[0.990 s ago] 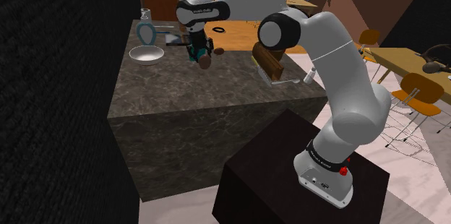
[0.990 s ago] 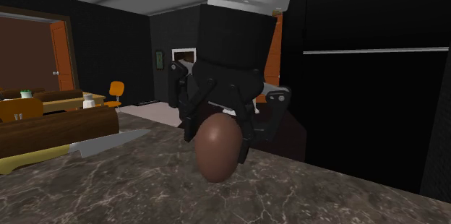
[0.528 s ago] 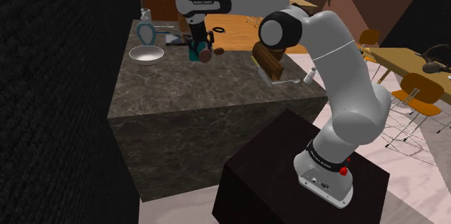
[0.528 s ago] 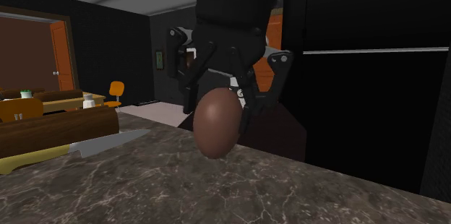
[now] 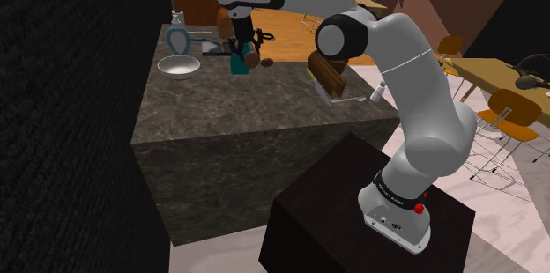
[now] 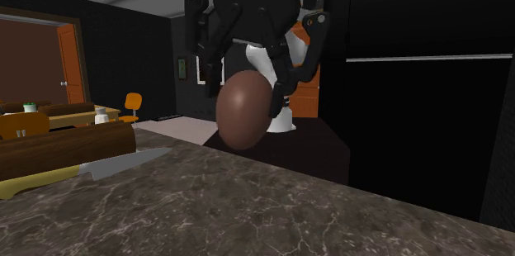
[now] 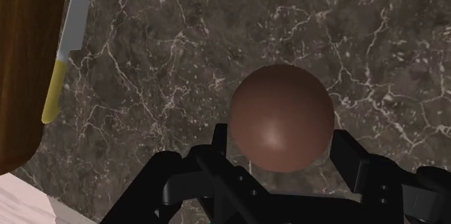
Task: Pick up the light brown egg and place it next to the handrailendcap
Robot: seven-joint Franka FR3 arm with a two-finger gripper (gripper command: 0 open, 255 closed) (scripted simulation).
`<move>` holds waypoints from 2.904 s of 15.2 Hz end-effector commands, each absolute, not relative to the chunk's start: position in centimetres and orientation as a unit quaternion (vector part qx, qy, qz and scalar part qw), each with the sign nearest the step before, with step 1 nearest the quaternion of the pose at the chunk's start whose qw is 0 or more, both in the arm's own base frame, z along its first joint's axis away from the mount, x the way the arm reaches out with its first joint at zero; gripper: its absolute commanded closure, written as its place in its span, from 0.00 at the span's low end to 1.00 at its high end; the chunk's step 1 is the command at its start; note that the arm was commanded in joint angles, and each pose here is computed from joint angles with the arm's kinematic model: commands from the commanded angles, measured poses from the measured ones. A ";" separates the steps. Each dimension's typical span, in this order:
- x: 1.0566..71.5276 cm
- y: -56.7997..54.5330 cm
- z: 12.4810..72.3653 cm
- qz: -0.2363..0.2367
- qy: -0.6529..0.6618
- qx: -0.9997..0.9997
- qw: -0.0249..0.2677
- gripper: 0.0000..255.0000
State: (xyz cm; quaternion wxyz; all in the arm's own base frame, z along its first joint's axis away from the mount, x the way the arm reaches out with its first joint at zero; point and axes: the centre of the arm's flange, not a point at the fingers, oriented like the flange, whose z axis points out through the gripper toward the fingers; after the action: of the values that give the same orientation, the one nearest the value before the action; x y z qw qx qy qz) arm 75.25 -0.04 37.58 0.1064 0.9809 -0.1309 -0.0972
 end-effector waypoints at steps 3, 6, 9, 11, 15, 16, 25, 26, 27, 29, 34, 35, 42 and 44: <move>74.6 -4.7 37.8 -0.097 -0.131 0.981 0.107 1.00; 73.9 -8.7 37.8 -0.097 -0.131 0.981 0.107 1.00; 73.3 -12.6 37.8 -0.097 -0.131 0.981 0.107 1.00; 72.9 -15.2 37.8 -0.097 -0.131 0.981 0.107 1.00; 72.1 -20.4 37.8 -0.097 -0.131 0.981 0.107 1.00; 71.9 -21.7 37.8 -0.097 -0.131 0.981 0.107 1.00; 70.6 -29.9 36.2 -0.097 -0.131 0.981 0.106 1.00; 70.6 -29.9 35.7 -0.097 -0.131 0.981 0.106 1.00; 70.6 -29.9 35.2 -0.097 -0.131 0.981 0.107 1.00; 70.6 -29.9 34.1 -0.097 -0.131 0.981 0.107 1.00; 70.6 -29.9 31.5 -0.097 -0.131 0.981 0.107 1.00; 70.6 -29.9 30.9 -0.097 -0.131 0.981 0.107 1.00; 70.6 -29.9 27.2 -0.097 -0.131 0.981 0.107 1.00; 70.6 -29.9 26.2 -0.097 -0.131 0.981 0.106 1.00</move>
State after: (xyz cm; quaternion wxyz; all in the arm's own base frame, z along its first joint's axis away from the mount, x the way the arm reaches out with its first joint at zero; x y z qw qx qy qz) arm 70.59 -29.85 26.63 0.1064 0.9808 -0.1309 -0.0976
